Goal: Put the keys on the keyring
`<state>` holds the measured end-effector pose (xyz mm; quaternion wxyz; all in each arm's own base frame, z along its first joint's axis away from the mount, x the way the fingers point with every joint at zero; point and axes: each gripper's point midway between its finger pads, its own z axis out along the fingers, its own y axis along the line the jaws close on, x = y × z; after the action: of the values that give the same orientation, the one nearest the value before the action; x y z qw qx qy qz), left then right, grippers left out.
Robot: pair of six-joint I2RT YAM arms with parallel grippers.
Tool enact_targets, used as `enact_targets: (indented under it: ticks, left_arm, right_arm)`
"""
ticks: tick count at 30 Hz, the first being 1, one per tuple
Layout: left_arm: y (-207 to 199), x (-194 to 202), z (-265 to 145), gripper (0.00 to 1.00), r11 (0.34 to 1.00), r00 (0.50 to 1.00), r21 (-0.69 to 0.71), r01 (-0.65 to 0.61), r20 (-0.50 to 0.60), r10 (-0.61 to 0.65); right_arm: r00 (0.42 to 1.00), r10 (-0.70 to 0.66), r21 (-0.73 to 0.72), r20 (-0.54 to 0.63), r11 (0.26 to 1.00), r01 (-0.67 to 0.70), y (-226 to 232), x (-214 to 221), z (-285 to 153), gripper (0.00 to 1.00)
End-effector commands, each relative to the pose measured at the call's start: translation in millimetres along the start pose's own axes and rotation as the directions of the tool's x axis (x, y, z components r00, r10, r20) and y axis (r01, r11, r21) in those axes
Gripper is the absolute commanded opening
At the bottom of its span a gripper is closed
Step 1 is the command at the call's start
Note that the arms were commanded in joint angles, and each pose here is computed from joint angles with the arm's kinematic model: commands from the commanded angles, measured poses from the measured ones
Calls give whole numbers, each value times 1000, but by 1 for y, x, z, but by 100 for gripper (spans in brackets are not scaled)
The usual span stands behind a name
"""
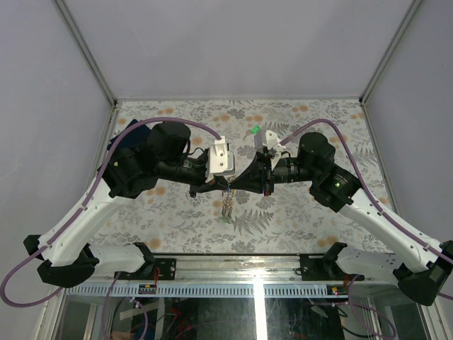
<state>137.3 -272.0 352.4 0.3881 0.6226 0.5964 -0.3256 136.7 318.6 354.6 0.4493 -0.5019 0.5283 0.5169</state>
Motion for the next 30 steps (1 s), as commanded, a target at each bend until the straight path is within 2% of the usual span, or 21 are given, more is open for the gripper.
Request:
enact_targets:
  ticks: [1,6,8,12,16,23,26,30]
  left_arm:
    - [-1,-29,-12,0,997,993,-23,-68,98,70]
    - [-2,-34,-16,1,996,987,-44,-79,135,84]
    - [-2,-38,-18,12,995,982,-56,-83,164,92]
    - [-8,-45,-22,24,994,967,-59,-97,232,108]
    - [-14,-55,-26,27,992,938,-77,-104,325,123]
    - [-14,-78,-42,29,983,841,-164,-83,518,157]
    - [-16,-83,-46,29,982,813,-174,-76,559,162]
    - [-17,-84,-47,29,982,804,-173,-73,573,161]
  right_arm:
    - [998,-52,3,29,999,52,0,-20,-1,0]
    - [992,-98,35,77,995,96,3,-35,-8,0]
    - [986,-119,41,120,993,114,7,-46,-11,0]
    - [972,-141,38,190,990,137,17,-65,-17,0]
    - [956,-167,34,243,986,163,26,-80,-23,0]
    - [935,-184,13,302,982,189,37,-95,-28,0]
    - [933,-185,8,309,981,191,39,-96,-29,0]
    - [930,-191,2,313,980,200,42,-97,-30,0]
